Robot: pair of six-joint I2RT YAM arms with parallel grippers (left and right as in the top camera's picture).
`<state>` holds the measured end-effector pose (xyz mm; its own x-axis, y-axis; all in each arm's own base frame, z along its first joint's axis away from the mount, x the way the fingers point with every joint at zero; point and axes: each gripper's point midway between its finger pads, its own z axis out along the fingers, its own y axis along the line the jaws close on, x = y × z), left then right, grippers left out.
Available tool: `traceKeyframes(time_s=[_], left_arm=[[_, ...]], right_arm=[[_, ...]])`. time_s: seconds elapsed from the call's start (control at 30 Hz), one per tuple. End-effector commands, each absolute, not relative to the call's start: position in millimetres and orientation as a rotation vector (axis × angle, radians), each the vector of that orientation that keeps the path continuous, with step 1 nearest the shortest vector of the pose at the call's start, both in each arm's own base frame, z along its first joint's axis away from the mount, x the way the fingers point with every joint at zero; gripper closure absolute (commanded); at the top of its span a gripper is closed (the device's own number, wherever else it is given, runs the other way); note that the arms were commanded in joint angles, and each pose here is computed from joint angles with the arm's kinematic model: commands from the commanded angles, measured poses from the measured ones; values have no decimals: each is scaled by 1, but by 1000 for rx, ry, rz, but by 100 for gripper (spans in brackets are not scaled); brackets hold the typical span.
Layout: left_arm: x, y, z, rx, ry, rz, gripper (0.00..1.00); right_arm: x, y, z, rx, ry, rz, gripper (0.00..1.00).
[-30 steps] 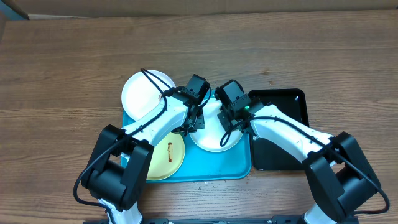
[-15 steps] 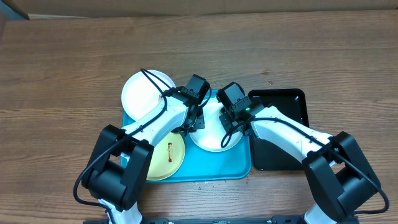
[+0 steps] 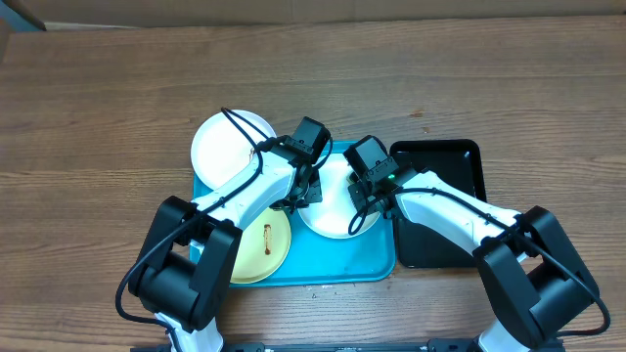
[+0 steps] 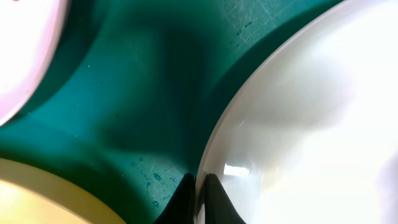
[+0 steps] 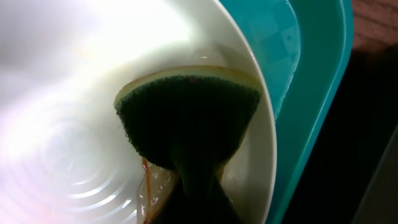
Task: Clean dirty plates on tray and stack at the side
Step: 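Move the sponge onto the white plate held by the left gripper and scrub, then return the sponge to the black tray with the right gripper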
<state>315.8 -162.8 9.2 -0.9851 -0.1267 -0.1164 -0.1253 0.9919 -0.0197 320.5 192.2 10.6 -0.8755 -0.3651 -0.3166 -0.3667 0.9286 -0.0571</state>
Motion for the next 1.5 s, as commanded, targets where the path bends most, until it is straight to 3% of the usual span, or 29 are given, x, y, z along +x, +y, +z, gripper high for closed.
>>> traceKeyframes(time_s=[0.0, 0.23, 0.77, 0.97, 1.23, 1.47], left_arm=[[309, -158, -2, -172, 3054, 13, 96], [309, -158, -2, -172, 3054, 13, 96], [309, -158, -2, -172, 3054, 13, 96], [309, -158, -2, -171, 3054, 14, 96], [309, -158, -2, -172, 3054, 14, 96], [309, -158, -2, -171, 3054, 14, 96]], right_arm=[[310, 194, 8, -476, 2810, 68, 96], [304, 195, 3, -281, 2860, 124, 96], [290, 241, 5, -348, 2855, 558, 96], [317, 251, 48, -338, 2794, 786, 96], [346, 219, 118, -293, 2695, 916, 96], [340, 177, 115, -207, 2776, 765, 96]])
